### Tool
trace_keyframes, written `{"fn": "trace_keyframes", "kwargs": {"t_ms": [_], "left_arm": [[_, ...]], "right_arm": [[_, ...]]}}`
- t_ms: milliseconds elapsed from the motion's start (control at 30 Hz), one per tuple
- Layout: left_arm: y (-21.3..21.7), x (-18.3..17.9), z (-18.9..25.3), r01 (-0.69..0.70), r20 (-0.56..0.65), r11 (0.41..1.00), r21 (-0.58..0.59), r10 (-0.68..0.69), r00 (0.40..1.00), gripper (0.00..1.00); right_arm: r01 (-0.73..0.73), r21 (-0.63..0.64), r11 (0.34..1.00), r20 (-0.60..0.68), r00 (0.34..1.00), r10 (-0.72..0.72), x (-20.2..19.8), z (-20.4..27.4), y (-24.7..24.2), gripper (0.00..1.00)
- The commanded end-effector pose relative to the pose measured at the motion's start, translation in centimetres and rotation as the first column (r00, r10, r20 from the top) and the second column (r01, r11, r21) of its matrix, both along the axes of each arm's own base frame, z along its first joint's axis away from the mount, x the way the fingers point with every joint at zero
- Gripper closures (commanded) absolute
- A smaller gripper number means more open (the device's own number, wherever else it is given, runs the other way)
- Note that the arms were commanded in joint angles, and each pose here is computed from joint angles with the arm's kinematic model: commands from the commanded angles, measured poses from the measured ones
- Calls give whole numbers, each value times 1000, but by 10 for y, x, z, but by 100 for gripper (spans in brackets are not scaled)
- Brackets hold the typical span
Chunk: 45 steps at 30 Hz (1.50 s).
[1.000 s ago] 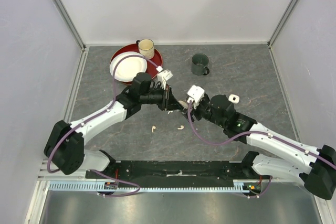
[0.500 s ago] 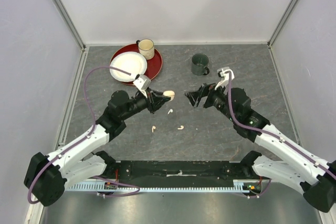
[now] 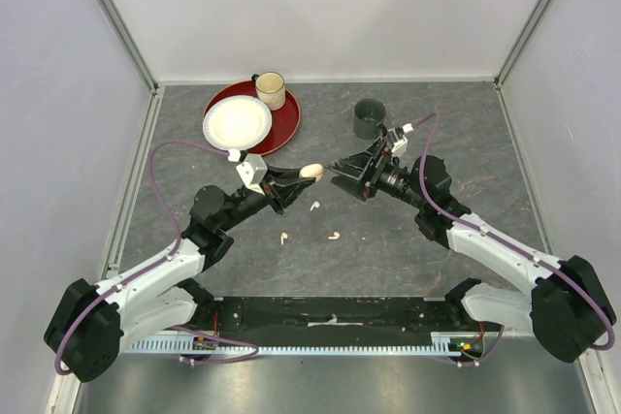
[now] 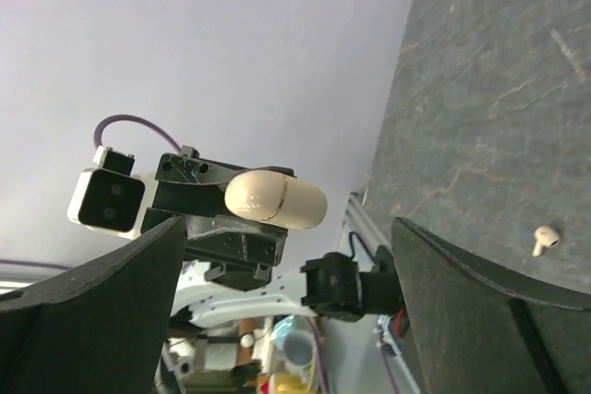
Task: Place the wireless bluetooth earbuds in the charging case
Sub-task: Pick up the charging case at the center of the board.
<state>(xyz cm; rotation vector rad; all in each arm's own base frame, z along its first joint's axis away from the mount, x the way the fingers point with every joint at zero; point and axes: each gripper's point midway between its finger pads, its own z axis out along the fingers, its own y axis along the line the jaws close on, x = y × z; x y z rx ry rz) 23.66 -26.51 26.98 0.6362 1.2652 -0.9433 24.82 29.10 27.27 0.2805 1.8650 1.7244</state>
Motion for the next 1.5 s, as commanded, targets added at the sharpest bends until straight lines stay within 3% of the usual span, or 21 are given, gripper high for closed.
{"fn": "trace_keyframes", "kwargs": {"t_ms": [0,167,667,1033,1167,1233,1300,1367,1467], "left_arm": [[0,-5,26,19,135,999,-44,-13,991,98],[-3,-6,25,36,133,998,-46,-30,991,98],[-9,-7,24,70,133,997,-39,-64,989,98],[-10,-5,23,67,124,997,-46,-61,990,98],[-10,-3,21,59,110,997,-50,-53,993,98],[-10,-3,21,59,105,997,-52,-53,993,98],[-9,-3,21,57,106,997,-54,-51,993,98],[-9,-3,22,55,111,997,-54,-49,993,98],[-9,-3,23,52,116,997,-52,-46,992,98]], "right_arm": [[-76,152,985,8,997,76,-11,32,5,2],[-75,169,983,-31,996,81,-8,26,8,2],[-149,199,969,-90,981,170,-3,24,33,20],[-161,222,962,-131,972,194,-4,22,37,43],[-168,252,953,-144,967,208,-7,22,36,57],[-175,262,949,-151,964,219,-9,21,36,57],[-180,267,947,-150,963,225,-10,21,36,50],[-179,268,947,-161,960,227,-11,18,36,34],[-175,264,948,-167,960,224,-10,16,35,31]]}}
